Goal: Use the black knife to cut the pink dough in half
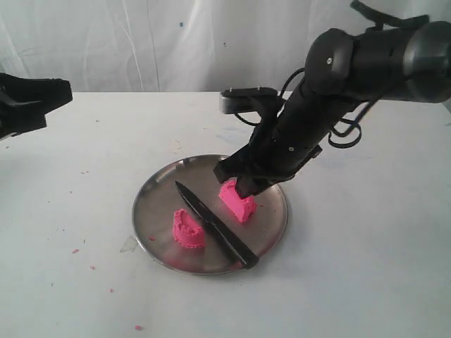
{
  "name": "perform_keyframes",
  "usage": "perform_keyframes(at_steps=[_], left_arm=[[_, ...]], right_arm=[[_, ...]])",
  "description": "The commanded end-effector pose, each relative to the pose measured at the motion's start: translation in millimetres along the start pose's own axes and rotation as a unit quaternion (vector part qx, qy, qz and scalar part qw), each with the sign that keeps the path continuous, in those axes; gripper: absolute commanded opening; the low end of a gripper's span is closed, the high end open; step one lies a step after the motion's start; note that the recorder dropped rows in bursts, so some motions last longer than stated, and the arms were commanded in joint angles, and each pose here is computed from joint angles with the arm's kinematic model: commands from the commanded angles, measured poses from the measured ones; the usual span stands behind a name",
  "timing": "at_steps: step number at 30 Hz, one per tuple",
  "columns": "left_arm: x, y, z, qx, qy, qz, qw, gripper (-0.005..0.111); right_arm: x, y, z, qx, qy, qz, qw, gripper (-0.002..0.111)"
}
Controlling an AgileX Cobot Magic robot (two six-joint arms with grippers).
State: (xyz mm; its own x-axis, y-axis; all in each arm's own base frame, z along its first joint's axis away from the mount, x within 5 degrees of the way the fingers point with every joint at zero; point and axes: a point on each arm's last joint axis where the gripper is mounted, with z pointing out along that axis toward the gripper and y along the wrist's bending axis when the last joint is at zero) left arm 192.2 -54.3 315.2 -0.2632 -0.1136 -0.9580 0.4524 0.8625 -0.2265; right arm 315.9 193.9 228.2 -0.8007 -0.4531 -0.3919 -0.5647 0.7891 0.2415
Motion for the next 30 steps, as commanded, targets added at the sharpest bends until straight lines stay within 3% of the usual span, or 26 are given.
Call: perform_keyframes(at_steps=[1, 6, 17, 30], left_arm=[[5, -8.4, -23, -0.006, -0.027, 0.012, 1.0, 0.0], [12, -17.7, -44, 0.001, -0.052, 0.021, 0.998, 0.0], [15, -21.7, -50, 0.011, -0.059, 0.026, 0.998, 0.0], [15, -21.7, -50, 0.011, -0.059, 0.027, 0.998, 0.0]], right_arm=[[15, 7, -43, 0.023, -0.105, 0.002, 0.994, 0.0], [50, 21, -96, 0.033, -0.219, 0.004, 0.975, 0.0], [150, 39, -155, 0.032, -0.338, -0.008, 0.94, 0.0], [193, 52, -189, 0.017, -0.409, -0.026, 0.912, 0.0]])
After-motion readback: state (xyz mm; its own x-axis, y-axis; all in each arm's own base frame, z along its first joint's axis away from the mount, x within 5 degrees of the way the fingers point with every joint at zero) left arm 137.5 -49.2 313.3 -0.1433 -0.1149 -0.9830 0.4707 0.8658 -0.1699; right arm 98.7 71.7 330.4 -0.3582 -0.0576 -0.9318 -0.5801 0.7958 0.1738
